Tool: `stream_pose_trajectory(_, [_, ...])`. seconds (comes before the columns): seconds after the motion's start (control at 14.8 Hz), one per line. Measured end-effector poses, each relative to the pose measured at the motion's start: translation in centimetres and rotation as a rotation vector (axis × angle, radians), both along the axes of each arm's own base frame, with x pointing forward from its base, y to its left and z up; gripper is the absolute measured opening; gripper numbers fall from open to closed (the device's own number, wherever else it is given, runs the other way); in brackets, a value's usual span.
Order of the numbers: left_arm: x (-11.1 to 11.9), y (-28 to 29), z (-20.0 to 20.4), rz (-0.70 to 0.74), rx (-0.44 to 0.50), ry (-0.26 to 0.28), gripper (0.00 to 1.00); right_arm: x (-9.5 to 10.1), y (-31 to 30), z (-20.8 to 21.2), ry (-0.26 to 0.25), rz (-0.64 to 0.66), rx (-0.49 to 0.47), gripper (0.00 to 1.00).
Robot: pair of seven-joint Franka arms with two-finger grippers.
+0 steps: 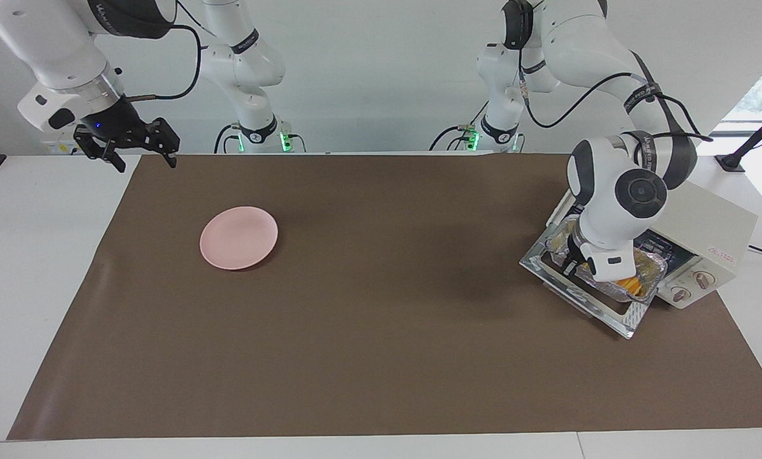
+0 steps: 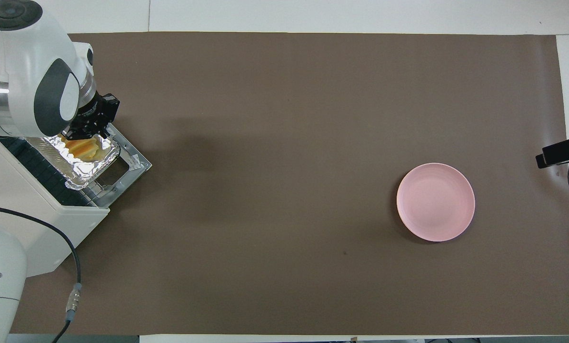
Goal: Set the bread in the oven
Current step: 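Carry the foil tray into the open toaster oven with the left gripper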
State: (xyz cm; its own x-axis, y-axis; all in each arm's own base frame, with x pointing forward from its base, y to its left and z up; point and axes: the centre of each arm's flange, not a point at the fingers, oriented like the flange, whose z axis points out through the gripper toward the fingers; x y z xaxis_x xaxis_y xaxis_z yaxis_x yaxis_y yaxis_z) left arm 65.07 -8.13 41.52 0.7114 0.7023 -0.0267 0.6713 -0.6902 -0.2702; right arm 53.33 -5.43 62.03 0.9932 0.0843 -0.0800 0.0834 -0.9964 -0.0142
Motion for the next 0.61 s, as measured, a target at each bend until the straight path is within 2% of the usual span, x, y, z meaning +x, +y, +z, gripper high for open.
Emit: stream_pose_trajectory(0.61, [-0.9,5.0,-0.9,0.004,-0.017,0.069,0.02,0.0,0.0,0.0,0.0,0.0,0.0,1.0])
